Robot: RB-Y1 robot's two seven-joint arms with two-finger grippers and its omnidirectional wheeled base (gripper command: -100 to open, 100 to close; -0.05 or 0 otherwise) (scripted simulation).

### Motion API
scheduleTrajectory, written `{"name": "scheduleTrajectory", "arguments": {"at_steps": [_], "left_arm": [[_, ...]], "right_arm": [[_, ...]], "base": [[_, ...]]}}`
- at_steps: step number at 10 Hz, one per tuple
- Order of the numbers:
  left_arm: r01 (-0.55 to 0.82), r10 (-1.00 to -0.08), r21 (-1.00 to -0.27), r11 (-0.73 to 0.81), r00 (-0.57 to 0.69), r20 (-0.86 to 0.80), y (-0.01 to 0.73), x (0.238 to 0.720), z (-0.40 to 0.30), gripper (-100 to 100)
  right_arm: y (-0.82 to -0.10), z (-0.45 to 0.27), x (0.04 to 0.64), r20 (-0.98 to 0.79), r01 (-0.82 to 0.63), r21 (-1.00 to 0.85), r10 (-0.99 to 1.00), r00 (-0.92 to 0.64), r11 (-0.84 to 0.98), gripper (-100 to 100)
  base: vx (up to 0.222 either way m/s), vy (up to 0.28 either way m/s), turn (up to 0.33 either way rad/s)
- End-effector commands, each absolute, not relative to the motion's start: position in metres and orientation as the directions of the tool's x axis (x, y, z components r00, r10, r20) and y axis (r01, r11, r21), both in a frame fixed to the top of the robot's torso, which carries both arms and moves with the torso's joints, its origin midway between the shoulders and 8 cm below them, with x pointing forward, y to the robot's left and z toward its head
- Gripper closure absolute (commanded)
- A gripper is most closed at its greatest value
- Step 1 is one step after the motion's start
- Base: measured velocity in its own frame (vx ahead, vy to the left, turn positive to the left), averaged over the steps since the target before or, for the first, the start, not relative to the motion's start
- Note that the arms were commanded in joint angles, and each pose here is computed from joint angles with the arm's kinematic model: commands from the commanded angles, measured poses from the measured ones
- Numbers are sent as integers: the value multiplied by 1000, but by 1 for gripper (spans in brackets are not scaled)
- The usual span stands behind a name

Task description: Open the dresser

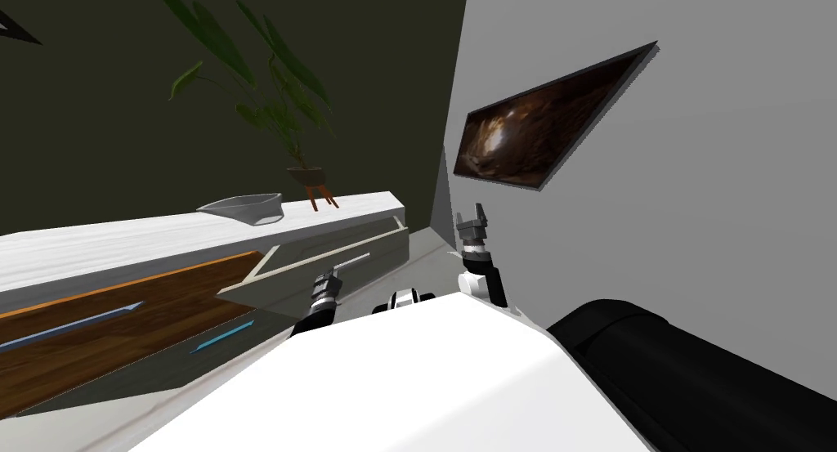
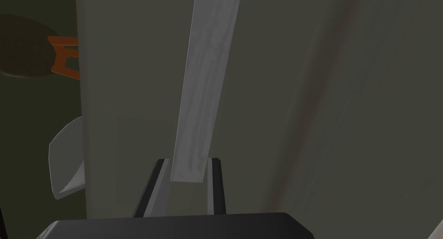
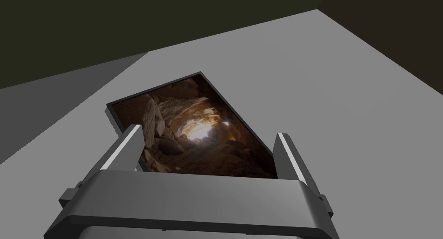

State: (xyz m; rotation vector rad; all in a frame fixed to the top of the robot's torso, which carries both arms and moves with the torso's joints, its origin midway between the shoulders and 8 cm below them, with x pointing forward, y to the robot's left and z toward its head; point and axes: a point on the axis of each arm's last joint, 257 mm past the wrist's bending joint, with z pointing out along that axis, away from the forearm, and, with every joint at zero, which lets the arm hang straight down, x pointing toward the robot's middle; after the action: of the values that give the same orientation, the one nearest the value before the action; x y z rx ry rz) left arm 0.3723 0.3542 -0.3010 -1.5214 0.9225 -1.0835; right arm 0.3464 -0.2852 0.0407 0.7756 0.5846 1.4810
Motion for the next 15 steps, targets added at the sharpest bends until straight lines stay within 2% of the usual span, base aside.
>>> {"name": "scheduleTrajectory", "arguments": {"at_steps": [1,9,10,11,15], "left_arm": [[-28,-934,-980,-199,309,181,357,367,-291,-100],[-26,-930,-980,-198,320,180,365,343,-246,-100],[-44,-929,-978,-203,324,178,365,342,-257,-100],[-49,-929,-978,-204,325,178,365,341,-258,0],[-62,-928,-976,-207,328,176,365,339,-263,0]], "right_arm": [[-285,41,346,116,-646,760,993,31,-68,0],[-285,41,346,115,-646,760,993,31,-68,0],[-285,41,346,115,-646,760,993,31,-68,0],[-285,41,346,115,-646,760,993,31,-68,0],[-285,41,346,115,-646,760,993,31,-68,0]], "base": [[14,-4,-19],[28,-6,-17],[15,2,1],[5,2,1],[0,0,0]]}}
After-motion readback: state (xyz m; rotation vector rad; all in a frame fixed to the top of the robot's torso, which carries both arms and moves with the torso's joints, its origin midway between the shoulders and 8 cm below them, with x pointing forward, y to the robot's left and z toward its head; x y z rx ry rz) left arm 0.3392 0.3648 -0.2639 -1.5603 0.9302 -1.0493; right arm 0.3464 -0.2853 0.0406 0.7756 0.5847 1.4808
